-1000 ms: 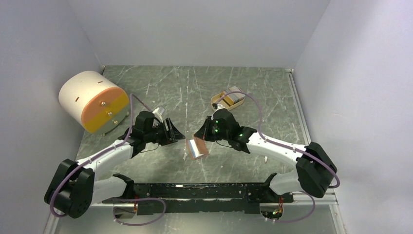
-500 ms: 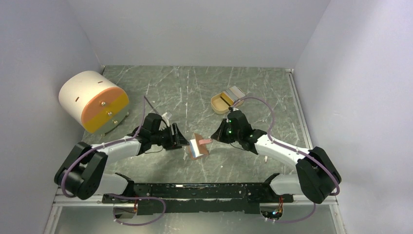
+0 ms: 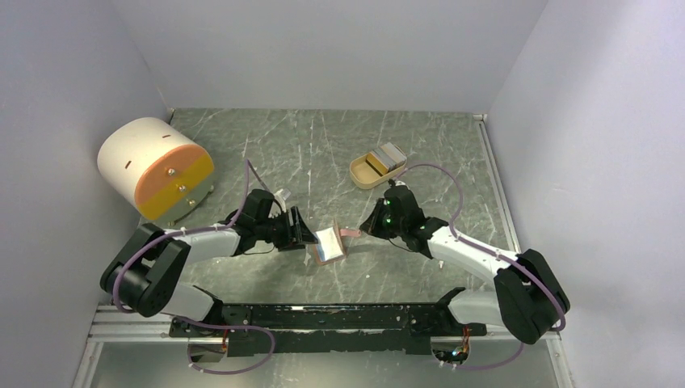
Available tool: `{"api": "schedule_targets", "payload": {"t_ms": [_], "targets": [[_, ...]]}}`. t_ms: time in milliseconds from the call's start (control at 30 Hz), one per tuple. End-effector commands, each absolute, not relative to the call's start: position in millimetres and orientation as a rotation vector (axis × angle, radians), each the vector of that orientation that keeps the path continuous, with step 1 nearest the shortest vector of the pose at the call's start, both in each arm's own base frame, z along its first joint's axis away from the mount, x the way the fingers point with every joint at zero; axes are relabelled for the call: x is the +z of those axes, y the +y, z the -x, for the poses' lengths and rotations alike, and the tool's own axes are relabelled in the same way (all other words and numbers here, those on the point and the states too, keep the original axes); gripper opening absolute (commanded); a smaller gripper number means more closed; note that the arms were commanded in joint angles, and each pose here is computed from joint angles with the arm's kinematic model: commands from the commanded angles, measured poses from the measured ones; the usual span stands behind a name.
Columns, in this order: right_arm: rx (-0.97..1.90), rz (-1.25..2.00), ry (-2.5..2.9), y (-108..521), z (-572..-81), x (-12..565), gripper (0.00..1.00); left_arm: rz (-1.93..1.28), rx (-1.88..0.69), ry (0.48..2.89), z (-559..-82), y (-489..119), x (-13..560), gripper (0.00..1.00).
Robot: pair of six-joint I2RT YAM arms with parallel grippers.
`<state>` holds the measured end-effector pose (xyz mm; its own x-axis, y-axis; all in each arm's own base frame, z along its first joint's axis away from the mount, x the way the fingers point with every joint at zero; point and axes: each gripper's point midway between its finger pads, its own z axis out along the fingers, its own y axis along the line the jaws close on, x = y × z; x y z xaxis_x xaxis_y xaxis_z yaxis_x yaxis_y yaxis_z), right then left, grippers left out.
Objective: Put the credit cards into the card holder
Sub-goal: Open the card holder at the center of the board.
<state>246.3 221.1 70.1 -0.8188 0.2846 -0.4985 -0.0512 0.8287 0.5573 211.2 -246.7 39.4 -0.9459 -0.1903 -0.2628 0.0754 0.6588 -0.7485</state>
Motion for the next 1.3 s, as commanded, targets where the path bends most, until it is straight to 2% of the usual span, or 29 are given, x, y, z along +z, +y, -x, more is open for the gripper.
{"api": "schedule_targets", "payload": {"t_ms": [0, 867, 1267], "targets": [[0.711, -0.17, 2.426, 210, -247, 65, 0.0, 0.047, -1.185, 2.507, -223, -256, 46, 0.63], [0.476, -0.252, 2.488, 168, -239, 33, 0.0, 0.006, -1.214, 2.547, -220, -273, 32, 0.62], [0.511, -0.249, 2.501, 172, -234, 25, 0.0, -0.072, -1.471, 2.374, -214, -294, 66, 0.51]]}}
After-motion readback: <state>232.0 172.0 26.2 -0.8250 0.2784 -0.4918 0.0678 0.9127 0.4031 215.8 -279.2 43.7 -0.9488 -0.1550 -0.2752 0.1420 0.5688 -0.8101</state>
